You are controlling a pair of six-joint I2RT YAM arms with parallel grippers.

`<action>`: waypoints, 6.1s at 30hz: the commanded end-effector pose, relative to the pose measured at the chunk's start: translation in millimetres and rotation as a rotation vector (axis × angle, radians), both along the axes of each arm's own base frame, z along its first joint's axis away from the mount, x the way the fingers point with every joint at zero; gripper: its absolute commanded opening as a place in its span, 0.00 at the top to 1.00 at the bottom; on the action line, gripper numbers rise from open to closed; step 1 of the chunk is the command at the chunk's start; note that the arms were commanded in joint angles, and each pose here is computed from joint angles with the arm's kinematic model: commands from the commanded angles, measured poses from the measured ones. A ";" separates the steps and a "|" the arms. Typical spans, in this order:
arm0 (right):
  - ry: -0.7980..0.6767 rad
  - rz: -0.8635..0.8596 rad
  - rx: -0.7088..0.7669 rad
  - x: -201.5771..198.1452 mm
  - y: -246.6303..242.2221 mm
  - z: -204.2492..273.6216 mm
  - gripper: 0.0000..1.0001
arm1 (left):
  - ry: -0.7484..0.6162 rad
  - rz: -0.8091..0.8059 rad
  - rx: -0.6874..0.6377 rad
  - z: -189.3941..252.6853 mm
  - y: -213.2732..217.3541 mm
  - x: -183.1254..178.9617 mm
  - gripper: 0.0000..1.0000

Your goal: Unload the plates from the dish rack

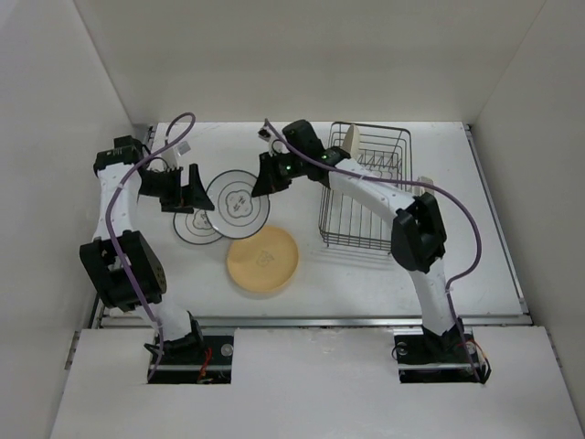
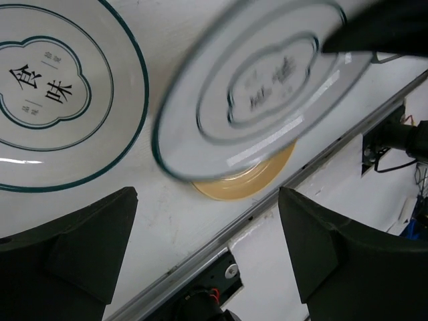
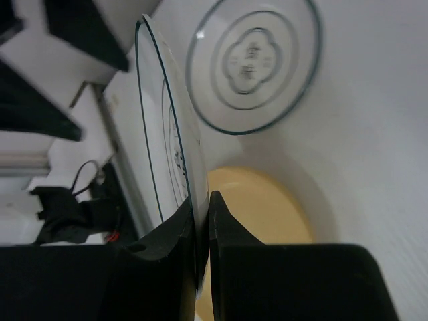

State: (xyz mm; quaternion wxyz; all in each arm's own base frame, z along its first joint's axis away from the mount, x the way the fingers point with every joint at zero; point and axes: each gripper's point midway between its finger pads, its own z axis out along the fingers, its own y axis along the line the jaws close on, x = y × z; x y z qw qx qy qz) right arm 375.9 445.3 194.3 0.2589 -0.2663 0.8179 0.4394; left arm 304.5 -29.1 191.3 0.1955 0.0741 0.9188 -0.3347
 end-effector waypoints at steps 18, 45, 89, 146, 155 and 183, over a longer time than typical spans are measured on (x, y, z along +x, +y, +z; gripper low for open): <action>-0.106 0.207 0.226 -35.9 44.2 66.1 0.94 | 0.045 -0.130 -0.165 15.3 -22.9 -13.8 1.00; -0.296 -0.445 -0.080 47.7 -66.5 113.6 0.00 | 0.381 0.284 0.323 -99.8 90.1 36.4 0.30; -0.485 -1.213 -0.785 138.5 -310.7 103.4 1.00 | 0.140 0.326 0.768 -11.3 123.8 9.4 0.17; -0.127 0.076 -0.280 -69.9 -37.1 -50.7 0.56 | 0.135 0.390 0.722 -6.5 130.8 -55.0 0.10; -0.300 -0.153 -0.671 -50.7 -69.0 -75.1 0.18 | 0.152 0.383 0.719 -9.2 130.2 -56.5 0.10; -0.510 -1.913 -0.579 -61.5 -503.4 152.1 0.00 | 0.088 0.852 0.969 2.4 185.0 -65.7 0.00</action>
